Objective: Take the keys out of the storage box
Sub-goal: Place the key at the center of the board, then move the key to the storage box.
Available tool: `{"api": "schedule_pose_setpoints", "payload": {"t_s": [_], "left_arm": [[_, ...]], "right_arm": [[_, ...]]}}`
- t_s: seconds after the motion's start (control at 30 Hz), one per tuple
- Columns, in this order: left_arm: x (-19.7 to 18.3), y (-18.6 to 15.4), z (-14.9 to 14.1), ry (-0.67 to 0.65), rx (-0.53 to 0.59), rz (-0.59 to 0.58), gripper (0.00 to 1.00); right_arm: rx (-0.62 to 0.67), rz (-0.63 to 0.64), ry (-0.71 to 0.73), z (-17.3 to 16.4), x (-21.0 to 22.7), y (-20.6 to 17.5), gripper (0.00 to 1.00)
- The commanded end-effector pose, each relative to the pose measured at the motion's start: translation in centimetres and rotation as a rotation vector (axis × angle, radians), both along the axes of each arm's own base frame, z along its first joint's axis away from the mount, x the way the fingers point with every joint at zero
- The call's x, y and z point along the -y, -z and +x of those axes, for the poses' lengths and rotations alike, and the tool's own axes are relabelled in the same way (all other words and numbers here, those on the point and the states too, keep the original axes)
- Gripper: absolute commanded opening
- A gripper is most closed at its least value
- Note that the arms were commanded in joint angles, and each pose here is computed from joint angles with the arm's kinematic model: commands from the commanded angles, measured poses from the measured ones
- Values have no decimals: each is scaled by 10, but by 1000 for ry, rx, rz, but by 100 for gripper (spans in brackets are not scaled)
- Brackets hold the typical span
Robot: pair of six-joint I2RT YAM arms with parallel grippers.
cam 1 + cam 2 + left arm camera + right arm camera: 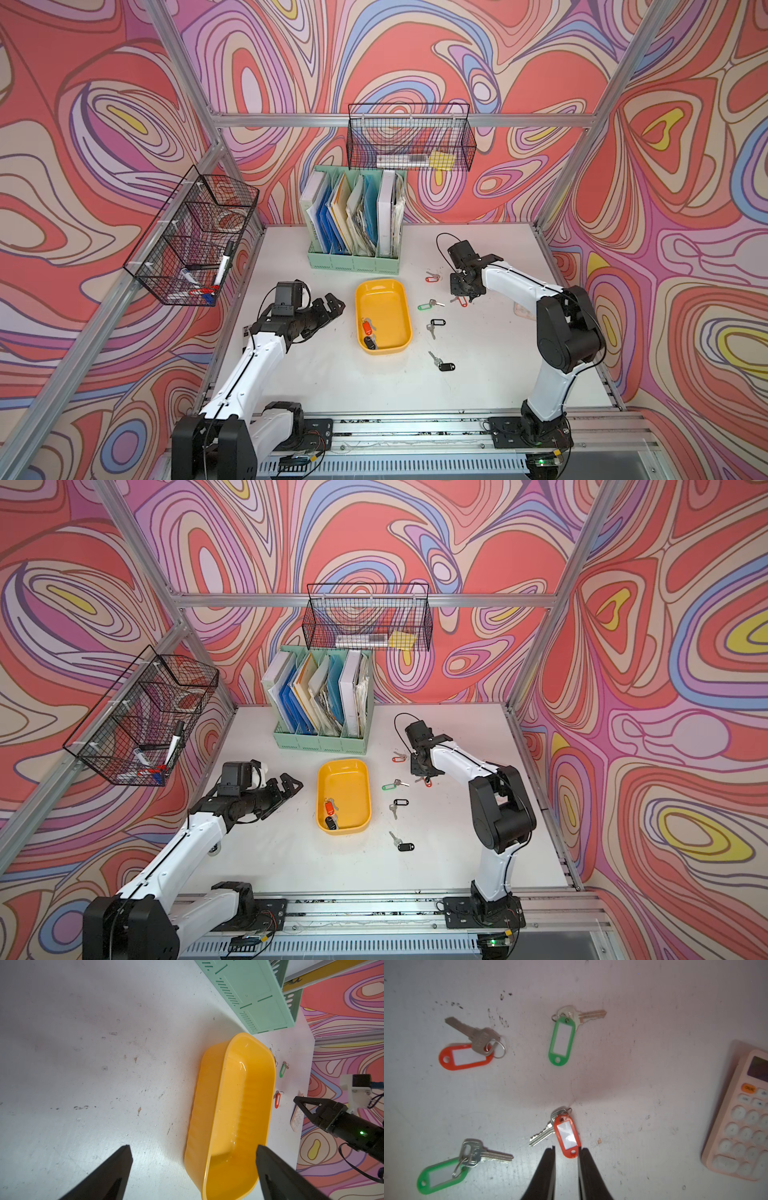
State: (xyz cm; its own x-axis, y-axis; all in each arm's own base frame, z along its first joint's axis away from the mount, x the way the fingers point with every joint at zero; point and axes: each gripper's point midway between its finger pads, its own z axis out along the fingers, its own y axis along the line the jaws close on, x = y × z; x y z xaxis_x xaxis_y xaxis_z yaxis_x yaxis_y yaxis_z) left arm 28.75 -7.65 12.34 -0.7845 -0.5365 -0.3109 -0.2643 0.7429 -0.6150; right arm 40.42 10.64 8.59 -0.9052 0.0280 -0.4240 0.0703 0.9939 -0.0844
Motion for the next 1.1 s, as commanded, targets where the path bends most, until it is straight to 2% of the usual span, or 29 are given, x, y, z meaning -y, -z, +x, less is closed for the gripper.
{"api": "schedule_pose_setpoints", "payload": {"t_s": [0.0,0.27,0.43,0.53,0.7,1.07], "left_arm": [[5,-11,5,33,32,-18,97],[17,-14,8,78,33,-83,93],[25,-15,9,103,29,-131,90],[36,-17,10,129,22,-202,88],[50,-17,14,162,13,-312,81],[53,-1,2,167,-47,-336,74]], "right_arm": [[77,56,-18,0,-4,-41,26],[167,302,-176,-17,-44,-89,30],[167,458,-278,-30,-72,-108,29],[160,519,-331,-40,-90,-112,30],[105,603,-435,-58,-135,-104,29],[-63,592,-599,-87,-227,-55,24]]}}
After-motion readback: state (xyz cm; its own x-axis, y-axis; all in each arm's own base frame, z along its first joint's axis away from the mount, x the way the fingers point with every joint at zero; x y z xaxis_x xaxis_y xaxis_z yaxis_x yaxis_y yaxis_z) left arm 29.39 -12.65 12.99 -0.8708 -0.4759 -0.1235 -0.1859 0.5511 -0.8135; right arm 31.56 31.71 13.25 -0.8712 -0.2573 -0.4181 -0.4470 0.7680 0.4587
